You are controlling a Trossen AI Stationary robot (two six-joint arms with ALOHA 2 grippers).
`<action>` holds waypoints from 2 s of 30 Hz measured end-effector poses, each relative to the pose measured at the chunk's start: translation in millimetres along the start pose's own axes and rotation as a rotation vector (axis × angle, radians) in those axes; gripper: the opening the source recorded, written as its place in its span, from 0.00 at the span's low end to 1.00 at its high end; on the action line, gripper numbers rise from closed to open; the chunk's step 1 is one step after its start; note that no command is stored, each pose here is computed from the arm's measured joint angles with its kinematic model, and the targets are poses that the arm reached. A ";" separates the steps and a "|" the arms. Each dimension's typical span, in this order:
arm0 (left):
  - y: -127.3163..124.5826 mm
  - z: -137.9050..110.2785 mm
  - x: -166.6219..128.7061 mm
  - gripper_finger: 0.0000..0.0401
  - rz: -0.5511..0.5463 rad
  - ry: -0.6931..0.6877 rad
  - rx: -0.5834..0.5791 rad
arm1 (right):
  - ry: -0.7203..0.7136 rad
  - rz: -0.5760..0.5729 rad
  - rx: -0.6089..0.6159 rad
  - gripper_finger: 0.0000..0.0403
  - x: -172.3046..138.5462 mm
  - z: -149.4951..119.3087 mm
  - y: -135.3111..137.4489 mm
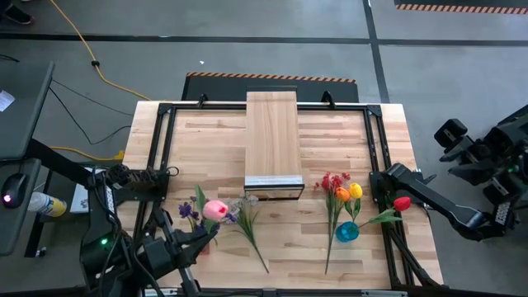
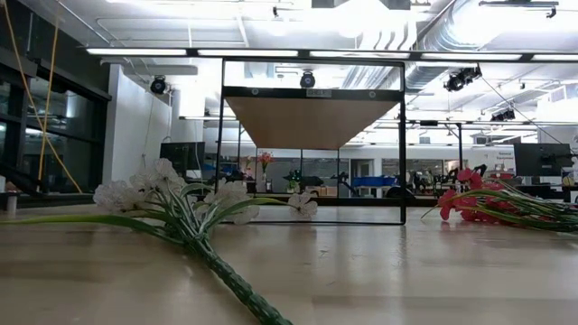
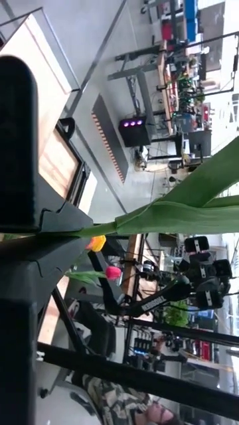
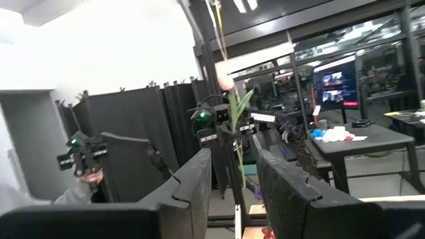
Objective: Pick and place flowers into a vace then onto a shelf
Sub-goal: Put the pink tulip into the red vase
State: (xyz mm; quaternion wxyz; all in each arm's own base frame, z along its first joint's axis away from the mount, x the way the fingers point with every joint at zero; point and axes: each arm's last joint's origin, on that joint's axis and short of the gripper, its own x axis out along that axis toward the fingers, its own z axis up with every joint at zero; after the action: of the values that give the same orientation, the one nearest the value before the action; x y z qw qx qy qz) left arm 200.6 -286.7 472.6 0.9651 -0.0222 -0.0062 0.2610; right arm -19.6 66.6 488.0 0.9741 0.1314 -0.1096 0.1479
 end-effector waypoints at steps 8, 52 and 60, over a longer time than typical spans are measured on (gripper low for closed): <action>9.5 4.1 -6.9 0.08 -0.021 0.001 0.034 | -0.035 -0.036 0.000 0.28 0.0 1.0 -1.0; 101.2 26.2 -91.3 0.08 -0.363 -0.006 0.126 | -0.190 -0.214 -0.045 0.28 -1.2 5.0 -6.5; 126.4 34.6 -69.9 0.08 -0.312 -0.010 0.140 | -0.187 -0.217 -0.076 0.28 -1.2 5.0 -6.5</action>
State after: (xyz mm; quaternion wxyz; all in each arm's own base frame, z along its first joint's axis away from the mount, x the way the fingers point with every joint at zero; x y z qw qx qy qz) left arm 75.8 -211.5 501.3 0.9930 0.0478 0.0040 0.1080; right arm -19.5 58.8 490.9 0.9742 0.1189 -0.1903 0.0245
